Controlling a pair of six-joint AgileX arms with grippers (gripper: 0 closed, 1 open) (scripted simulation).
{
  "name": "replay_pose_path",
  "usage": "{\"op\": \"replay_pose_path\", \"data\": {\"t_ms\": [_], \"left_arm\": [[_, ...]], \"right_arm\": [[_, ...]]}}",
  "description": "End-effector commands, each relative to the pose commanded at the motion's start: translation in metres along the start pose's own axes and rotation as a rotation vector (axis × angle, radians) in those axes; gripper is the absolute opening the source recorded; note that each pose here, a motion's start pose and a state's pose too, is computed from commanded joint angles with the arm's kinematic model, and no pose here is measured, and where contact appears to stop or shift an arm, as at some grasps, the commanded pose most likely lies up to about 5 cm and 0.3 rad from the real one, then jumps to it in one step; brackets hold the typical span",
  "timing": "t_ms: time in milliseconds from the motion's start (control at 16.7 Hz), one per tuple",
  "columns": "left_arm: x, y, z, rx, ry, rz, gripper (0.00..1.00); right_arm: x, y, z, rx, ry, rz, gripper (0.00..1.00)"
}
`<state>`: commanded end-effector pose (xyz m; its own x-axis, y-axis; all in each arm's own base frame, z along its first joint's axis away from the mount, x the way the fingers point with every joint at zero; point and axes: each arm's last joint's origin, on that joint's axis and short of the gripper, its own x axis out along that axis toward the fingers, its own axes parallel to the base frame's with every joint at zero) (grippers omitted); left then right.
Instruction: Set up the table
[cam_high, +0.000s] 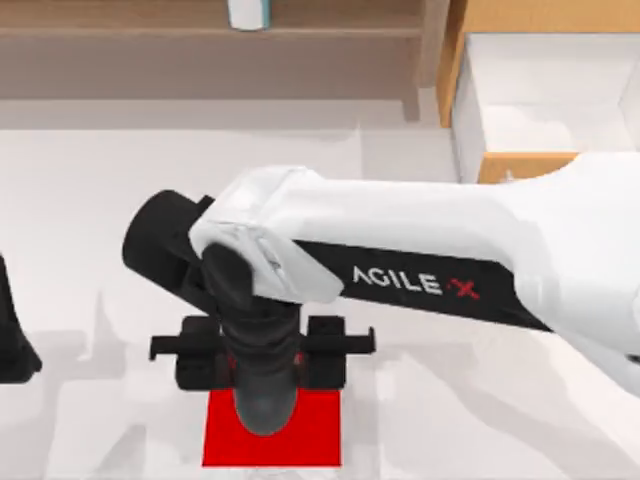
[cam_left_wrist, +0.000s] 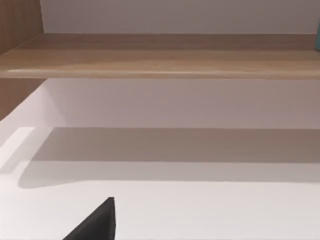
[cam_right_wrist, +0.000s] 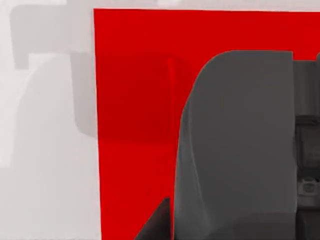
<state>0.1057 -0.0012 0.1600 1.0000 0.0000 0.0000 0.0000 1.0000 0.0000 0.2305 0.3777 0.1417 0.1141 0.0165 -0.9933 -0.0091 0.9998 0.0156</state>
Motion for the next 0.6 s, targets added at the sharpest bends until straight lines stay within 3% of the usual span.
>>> {"op": "replay_pose_path", "data": {"t_ms": [360,600], "left_arm": [[0.0,0.0,0.0,0.0,0.0,0.0,1.0],[0.0,0.0,0.0,0.0,0.0,0.0,1.0]], "right_arm": [[0.007,-0.0012,-0.0015,-0.002,0.012,-0.018,0.0],[0.007,-0.0012,-0.0015,-0.002,0.012,-0.018,0.3]]}}
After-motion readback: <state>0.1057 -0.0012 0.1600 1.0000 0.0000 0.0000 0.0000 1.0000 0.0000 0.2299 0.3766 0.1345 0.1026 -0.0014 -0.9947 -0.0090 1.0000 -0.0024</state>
